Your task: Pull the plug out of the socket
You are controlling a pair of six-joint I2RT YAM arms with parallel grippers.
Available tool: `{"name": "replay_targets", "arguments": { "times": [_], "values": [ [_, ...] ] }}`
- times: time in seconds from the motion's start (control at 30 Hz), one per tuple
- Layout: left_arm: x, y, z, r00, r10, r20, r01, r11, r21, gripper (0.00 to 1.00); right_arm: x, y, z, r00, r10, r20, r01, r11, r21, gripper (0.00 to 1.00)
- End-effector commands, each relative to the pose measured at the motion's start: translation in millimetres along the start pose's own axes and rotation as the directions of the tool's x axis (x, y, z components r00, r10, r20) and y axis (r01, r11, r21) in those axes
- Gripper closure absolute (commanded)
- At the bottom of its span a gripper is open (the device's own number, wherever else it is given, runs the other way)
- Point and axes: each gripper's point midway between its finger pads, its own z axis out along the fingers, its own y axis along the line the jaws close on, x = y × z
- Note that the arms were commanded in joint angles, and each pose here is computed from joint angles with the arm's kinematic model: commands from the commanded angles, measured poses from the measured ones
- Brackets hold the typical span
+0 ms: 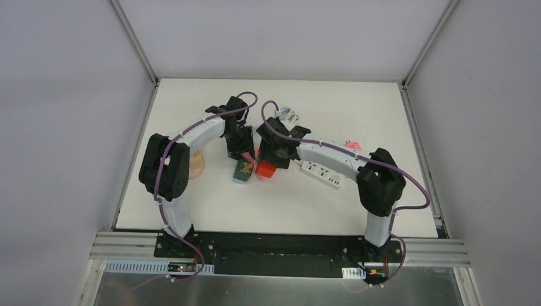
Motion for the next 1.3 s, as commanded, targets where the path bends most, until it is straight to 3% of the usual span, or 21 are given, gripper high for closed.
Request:
{"name": "replay_targets", "arguments": {
  "times": [0.0,0.13,0.4,0.5,0.67,0.77,0.87,1.1,1.27],
  "values": [
    [26,25,11,0.995,-0.024,-0.093,0.014,0.994,-0.109,0.51,-28,25,-22,0.999,0.019,0.05,-0.019,1.0,-0.01,1.0],
    [30,30,14,0.993,-0.027,-0.116,0.011,0.991,-0.136,0.53,-26,28,-20,0.998,-0.007,0.058,0.011,0.998,-0.059,1.0],
    [34,38,17,0.991,-0.022,-0.135,-0.001,0.985,-0.17,0.56,-22,71,-59,0.995,-0.044,0.091,0.079,0.899,-0.43,1.0],
    [34,37,18,0.99,-0.024,-0.136,0.001,0.986,-0.166,0.56,-23,71,-50,0.997,-0.037,0.075,0.064,0.917,-0.393,1.0],
    [35,38,19,0.99,-0.021,-0.14,-0.002,0.986,-0.168,0.59,-31,38,-25,0.998,0.02,0.06,-0.014,0.995,-0.099,1.0],
    [38,40,21,0.989,-0.021,-0.145,-0.004,0.986,-0.169,0.6,-33,33,-21,0.998,0.029,0.053,-0.027,0.999,-0.038,1.0],
    [38,41,22,0.989,-0.021,-0.147,-0.005,0.985,-0.171,0.61,-33,40,-23,0.999,0.006,0.047,-0.003,0.997,-0.072,1.0],
    [36,42,21,0.99,-0.01,-0.141,-0.016,0.984,-0.179,0.63,-37,67,-53,0.995,-0.023,0.1,0.06,0.919,-0.389,1.0],
    [36,42,21,0.99,-0.011,-0.144,-0.015,0.984,-0.178,0.64,-36,62,-42,0.998,0.018,0.066,0.005,0.94,-0.342,1.0]
  ]
}}
